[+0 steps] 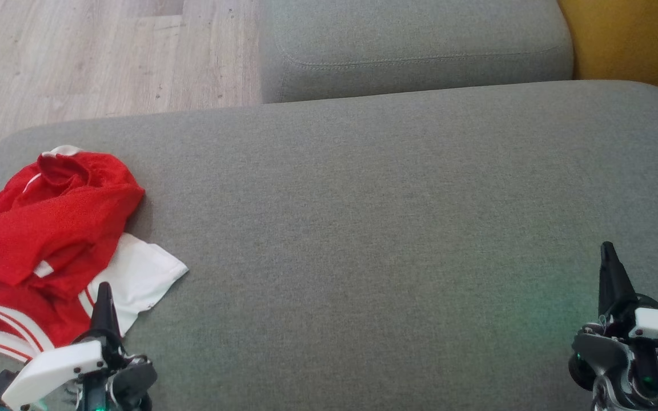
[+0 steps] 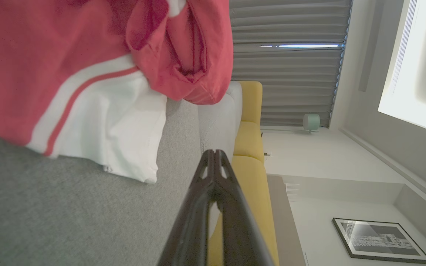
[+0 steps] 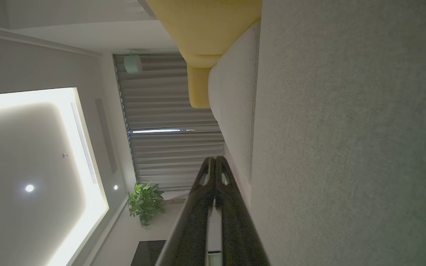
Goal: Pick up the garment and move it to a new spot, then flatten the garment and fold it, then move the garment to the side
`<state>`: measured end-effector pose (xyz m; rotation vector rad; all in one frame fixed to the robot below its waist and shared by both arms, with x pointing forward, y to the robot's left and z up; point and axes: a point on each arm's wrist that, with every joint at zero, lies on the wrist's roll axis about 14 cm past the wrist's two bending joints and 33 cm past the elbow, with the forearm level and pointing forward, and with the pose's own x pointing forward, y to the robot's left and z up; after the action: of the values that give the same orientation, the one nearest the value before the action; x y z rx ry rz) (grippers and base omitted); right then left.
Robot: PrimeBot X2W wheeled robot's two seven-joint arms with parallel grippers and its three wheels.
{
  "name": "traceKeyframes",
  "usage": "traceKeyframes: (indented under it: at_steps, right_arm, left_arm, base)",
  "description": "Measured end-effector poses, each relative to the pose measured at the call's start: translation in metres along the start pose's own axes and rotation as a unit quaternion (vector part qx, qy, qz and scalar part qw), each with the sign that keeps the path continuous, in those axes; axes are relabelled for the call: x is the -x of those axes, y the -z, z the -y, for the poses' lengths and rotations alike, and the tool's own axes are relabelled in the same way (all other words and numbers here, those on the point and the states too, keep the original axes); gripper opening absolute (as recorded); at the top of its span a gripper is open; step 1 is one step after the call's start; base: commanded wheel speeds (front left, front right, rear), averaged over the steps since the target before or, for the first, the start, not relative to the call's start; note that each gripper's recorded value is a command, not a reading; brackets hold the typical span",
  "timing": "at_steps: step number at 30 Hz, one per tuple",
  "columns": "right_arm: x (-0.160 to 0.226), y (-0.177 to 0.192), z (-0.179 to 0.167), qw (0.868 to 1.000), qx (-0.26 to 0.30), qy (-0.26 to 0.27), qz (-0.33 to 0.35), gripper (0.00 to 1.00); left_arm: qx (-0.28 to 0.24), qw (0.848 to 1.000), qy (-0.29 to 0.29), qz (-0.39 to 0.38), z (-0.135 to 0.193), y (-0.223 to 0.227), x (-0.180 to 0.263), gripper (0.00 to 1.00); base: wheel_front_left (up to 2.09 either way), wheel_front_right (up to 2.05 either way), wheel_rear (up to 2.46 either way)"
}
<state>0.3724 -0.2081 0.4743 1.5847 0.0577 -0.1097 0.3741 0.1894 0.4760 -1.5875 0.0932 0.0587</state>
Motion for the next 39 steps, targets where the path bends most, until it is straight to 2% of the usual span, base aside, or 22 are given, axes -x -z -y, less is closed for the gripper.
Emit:
traceKeyframes:
  at_steps: [12,13,19,21,29,39]
  right_arm:
    - [0.0,0.0,0.0,1.0,0.0,0.0,0.0,0.0]
    - [0.0,0.0,0.0,1.0,0.0,0.0,0.0,1.0]
    - [0.022,0.001,0.049,0.997,-0.009,0.073,0.003,1.0]
    - [0.026,0.002,0.056,0.997,-0.009,0.083,0.002,1.0]
    - [0.023,0.009,0.05,0.997,0.008,0.075,-0.003,1.0]
    - [0.021,0.012,0.044,0.996,0.065,0.066,-0.006,1.0]
  left_arm:
    - [0.0,1.0,0.0,0.0,0.0,0.0,0.0,0.0]
    - [0.0,1.0,0.0,0.0,0.0,0.0,0.0,1.0]
    - [0.011,0.997,-0.071,0.001,-0.048,0.004,0.021,1.0]
    - [0.012,0.997,-0.08,0.0,-0.054,0.006,0.025,1.0]
    - [0.005,0.998,-0.066,0.002,-0.045,0.009,0.021,1.0]
    - [-0.057,0.997,-0.058,-0.001,-0.039,0.01,0.019,1.0]
  base:
    - [0.0,0.0,0.0]
    - [0.0,0.0,0.0]
    - [0.0,0.0,0.0]
    - [0.0,0.0,0.0]
    - [0.0,0.0,0.0]
    - [0.0,0.0,0.0]
